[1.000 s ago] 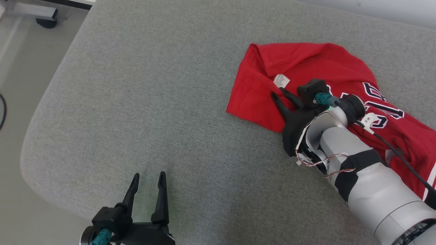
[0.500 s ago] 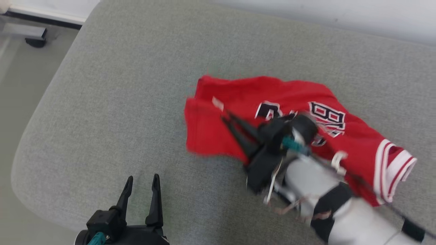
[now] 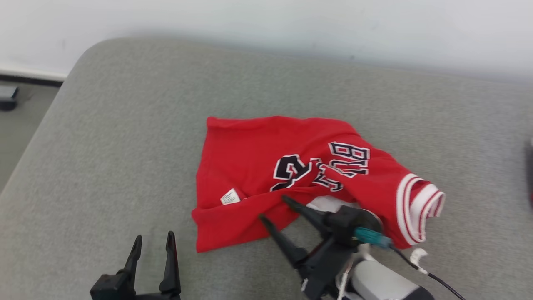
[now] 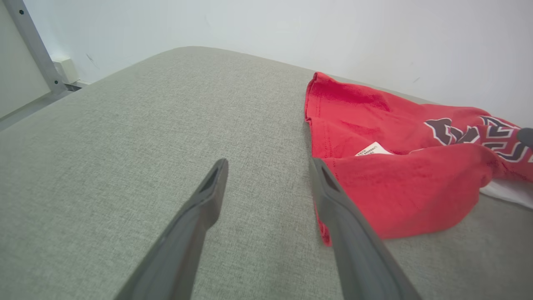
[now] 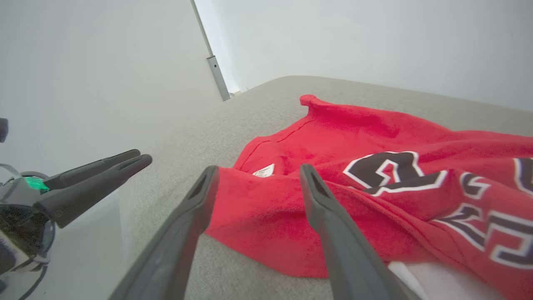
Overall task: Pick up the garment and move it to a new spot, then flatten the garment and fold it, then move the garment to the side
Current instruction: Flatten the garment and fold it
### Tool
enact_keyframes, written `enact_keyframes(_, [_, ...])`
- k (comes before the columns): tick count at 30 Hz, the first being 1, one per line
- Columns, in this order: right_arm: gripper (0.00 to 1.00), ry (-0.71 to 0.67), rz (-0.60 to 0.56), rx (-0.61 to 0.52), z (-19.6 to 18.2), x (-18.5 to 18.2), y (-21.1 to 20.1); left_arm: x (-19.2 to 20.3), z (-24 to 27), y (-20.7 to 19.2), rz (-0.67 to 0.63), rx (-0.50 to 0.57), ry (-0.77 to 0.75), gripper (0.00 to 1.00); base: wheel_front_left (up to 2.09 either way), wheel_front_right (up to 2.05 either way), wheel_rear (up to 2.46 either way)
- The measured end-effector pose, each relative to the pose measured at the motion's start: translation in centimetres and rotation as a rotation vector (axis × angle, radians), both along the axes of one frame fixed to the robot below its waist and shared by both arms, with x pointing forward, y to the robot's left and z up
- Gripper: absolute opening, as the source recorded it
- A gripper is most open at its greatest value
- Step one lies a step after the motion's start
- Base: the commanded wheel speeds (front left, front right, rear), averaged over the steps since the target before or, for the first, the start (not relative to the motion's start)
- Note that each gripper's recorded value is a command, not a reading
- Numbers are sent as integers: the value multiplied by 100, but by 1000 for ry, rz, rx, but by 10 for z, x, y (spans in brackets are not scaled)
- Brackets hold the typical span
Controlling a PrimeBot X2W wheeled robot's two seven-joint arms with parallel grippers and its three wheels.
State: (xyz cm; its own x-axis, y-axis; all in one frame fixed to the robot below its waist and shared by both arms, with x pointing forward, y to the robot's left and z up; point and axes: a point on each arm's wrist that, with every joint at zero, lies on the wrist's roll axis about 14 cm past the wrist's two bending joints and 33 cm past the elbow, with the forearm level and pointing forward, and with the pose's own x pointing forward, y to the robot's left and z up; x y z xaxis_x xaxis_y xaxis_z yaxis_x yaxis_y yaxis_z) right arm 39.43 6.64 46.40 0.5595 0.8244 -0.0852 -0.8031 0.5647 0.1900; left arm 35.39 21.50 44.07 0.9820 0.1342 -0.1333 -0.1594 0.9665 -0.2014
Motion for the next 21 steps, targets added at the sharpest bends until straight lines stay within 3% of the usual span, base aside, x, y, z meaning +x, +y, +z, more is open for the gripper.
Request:
enact_keyframes(7, [100,-17,-287,-7,-1,8,-76,2,1,-17,-56,-7,-9,100,0,0,0])
enact_keyframes(21, [100,-26,-621,-38,-8,-14,-176,8,9,-53,-171,-19,-38,100,0,0,0])
